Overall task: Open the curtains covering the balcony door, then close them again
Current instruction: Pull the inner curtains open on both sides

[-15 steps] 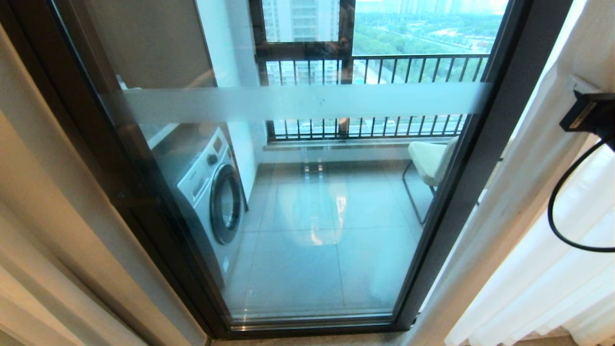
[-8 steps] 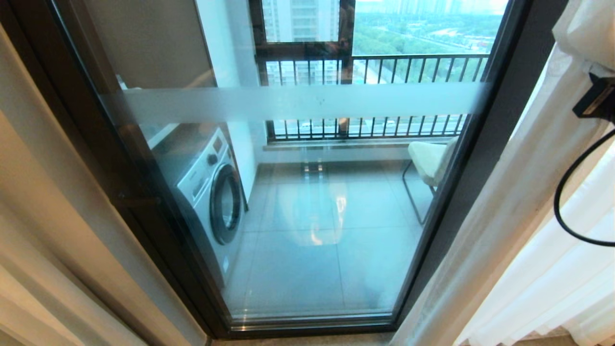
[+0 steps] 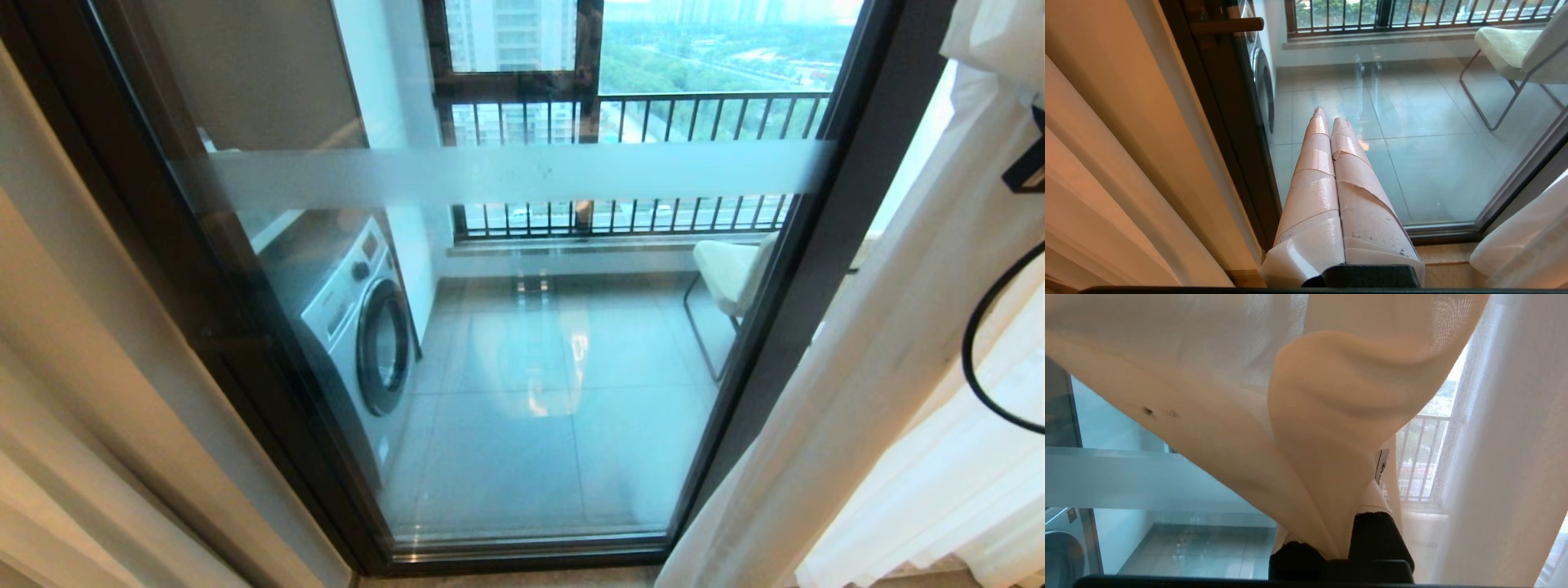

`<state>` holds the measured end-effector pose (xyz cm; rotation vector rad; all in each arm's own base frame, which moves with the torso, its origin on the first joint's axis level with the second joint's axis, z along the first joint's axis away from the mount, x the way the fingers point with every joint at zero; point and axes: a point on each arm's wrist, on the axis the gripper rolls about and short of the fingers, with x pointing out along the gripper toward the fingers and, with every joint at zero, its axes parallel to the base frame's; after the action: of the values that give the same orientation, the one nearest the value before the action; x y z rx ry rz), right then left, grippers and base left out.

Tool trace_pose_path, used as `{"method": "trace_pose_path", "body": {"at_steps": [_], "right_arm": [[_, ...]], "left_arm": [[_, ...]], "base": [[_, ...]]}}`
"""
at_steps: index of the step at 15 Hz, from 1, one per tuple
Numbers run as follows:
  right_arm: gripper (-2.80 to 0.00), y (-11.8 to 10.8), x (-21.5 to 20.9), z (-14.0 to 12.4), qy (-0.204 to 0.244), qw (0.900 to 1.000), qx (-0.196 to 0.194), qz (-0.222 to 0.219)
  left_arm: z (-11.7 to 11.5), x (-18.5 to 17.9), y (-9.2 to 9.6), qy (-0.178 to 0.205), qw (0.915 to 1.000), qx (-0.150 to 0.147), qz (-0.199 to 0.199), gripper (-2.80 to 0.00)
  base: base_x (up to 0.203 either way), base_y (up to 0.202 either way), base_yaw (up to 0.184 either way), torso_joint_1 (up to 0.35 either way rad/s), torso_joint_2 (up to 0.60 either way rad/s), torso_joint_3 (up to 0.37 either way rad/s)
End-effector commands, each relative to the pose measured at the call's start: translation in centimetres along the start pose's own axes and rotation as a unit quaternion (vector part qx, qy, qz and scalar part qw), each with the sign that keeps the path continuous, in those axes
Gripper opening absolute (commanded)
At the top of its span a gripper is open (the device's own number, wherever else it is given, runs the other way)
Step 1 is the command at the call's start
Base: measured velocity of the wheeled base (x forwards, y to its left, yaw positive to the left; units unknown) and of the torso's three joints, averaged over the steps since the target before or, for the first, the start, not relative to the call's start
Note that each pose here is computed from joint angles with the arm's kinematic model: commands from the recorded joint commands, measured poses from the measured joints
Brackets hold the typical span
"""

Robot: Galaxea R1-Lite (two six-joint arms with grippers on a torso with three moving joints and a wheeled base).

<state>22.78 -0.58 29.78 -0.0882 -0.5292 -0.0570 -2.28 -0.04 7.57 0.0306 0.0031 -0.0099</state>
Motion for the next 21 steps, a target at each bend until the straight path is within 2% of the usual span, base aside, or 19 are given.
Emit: {"method": "trace_pose_path", "body": {"at_steps": [1, 21], "right_arm": [[-2.80, -0.05, -0.77, 0.51, -0.006, 1.000, 0.000, -0.001], [-2.80, -0.01, -0.89, -0.12, 0.006, 1.000, -0.001, 0.001]], "left_arm": [[-0.01, 0.00, 0.00, 0.000, 1.0000, 0.000, 0.000, -2.80], [-0.01, 0.00, 0.00, 0.000, 1.0000, 0.000, 0.000, -2.80]], "base": [[0.000, 0.000, 0.000, 0.000, 0.00, 0.000], [0.000, 0.000, 0.000, 0.000, 0.00, 0.000]]}}
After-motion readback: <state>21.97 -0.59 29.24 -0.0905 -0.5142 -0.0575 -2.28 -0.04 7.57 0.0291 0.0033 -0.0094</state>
